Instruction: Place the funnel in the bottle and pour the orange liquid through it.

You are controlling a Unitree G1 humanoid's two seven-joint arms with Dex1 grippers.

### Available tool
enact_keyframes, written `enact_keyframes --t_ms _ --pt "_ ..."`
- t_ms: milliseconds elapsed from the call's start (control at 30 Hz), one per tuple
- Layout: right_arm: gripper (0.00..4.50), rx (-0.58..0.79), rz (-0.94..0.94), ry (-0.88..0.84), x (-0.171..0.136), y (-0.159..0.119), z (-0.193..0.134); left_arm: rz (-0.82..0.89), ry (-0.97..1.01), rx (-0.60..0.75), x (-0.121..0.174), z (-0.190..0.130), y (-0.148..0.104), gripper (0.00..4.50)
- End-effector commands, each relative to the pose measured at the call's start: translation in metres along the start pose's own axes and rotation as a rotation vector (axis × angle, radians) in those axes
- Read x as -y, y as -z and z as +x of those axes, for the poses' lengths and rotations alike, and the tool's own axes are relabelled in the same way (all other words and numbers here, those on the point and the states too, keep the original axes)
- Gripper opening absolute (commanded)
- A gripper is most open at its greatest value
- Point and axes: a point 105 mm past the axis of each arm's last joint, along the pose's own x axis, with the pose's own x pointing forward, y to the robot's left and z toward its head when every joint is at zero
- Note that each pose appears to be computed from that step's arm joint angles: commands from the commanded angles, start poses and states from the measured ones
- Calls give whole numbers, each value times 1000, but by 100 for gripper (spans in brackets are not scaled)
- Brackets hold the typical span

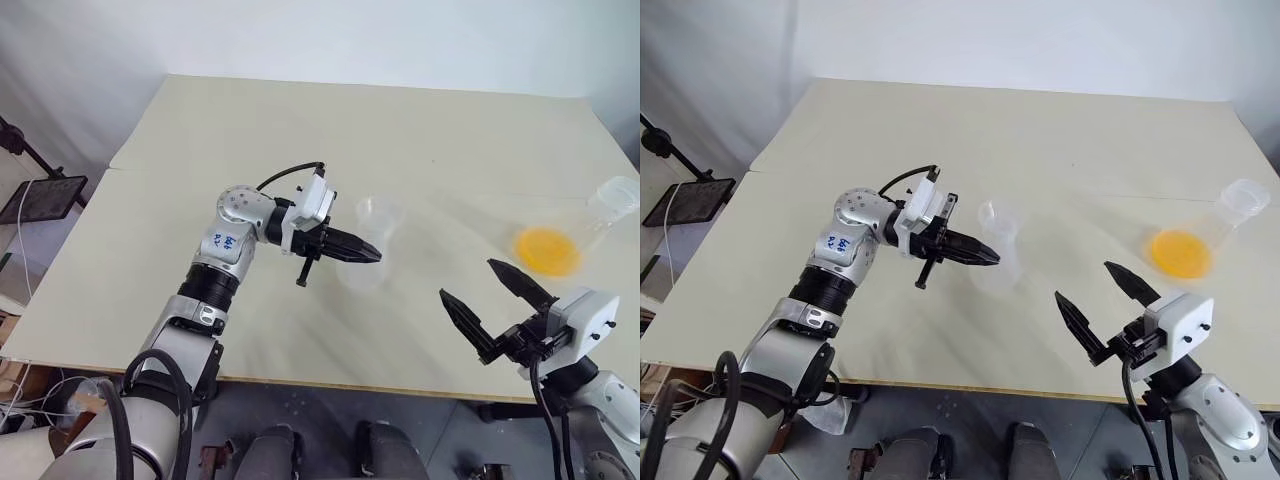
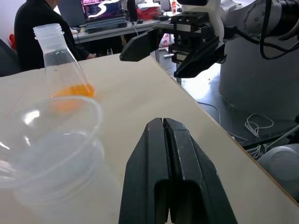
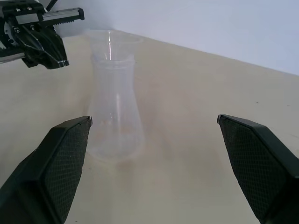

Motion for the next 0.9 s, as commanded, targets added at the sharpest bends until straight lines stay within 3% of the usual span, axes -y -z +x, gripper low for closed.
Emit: enact_keyframes --t_ms 33,167,267,400,700,900 --pt "450 50 -40 -2 -4 -15 -1 52 -7 44 -4 -5 -18 4" --pt "450 38 -58 24 -1 -17 -9 20 -53 71 -2 -34 -27 4" --pt "450 18 -64 80 5 -19 -21 -32 -151 36 0 -66 -23 60" --pt "450 -17 -93 173 15 -21 -42 -32 -259 -13 9 -94 -12 172" --pt "450 -98 -127 435 48 -19 -102 -28 -421 -10 22 -114 -2 449" --pt "450 -83 -65 563 70 -11 -120 1 -538 12 20 -126 -9 449"
